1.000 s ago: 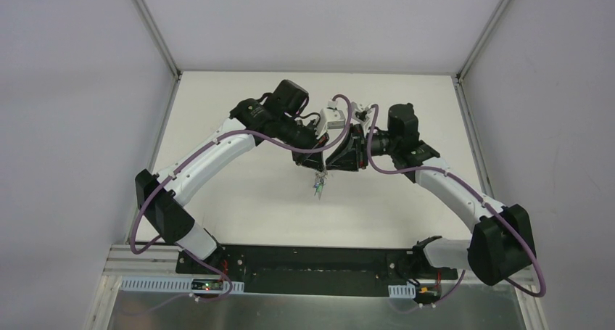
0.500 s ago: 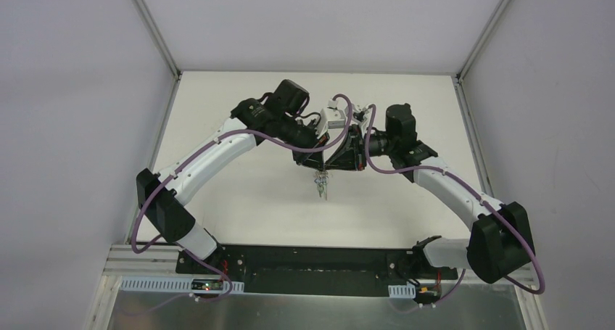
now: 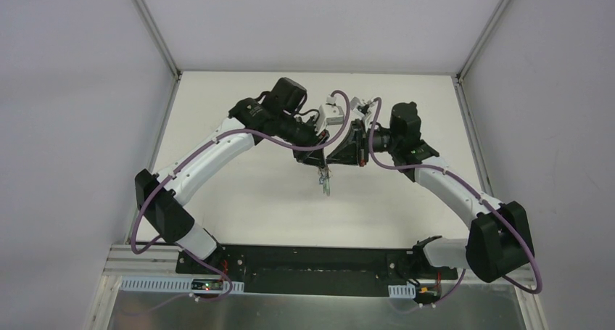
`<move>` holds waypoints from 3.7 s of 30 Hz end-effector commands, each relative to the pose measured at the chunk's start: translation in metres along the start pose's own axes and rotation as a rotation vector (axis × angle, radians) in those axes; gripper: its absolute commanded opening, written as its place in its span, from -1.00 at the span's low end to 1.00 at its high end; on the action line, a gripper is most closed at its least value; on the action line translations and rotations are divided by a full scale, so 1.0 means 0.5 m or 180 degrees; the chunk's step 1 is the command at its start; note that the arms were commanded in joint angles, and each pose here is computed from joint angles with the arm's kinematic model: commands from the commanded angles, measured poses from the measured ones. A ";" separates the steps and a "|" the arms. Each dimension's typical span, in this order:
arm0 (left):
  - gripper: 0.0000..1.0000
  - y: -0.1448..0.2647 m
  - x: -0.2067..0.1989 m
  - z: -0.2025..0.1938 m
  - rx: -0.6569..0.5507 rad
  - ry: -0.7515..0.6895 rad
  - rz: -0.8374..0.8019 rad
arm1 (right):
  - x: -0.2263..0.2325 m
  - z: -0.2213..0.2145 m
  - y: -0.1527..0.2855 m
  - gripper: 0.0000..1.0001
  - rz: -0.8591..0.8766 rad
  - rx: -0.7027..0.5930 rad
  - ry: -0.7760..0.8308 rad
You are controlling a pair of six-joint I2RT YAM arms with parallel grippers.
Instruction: Put the keys on the keyring
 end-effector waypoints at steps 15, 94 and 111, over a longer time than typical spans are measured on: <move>-0.59 0.032 -0.006 -0.005 -0.0374 -0.0572 0.0417 | -0.002 0.041 0.016 -1.00 -0.0069 -0.0345 0.0057; -0.90 -0.047 -0.004 0.047 0.0489 -0.0765 0.0928 | -0.061 0.029 0.018 -1.00 -0.0883 -0.0725 -0.0605; -0.76 -0.057 0.011 0.057 0.0554 -0.0663 0.1187 | -0.063 0.024 0.019 -1.00 -0.0939 -0.0734 -0.0630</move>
Point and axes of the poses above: each gripper's point midway between its finger pads, its own y axis back along the fingers, its own x axis along the line the jaws close on, z = x × y, the point moved 10 cm from there along y, back along the fingers, and after that the axes turned 5 degrees about -y, right-handed, at the moved point
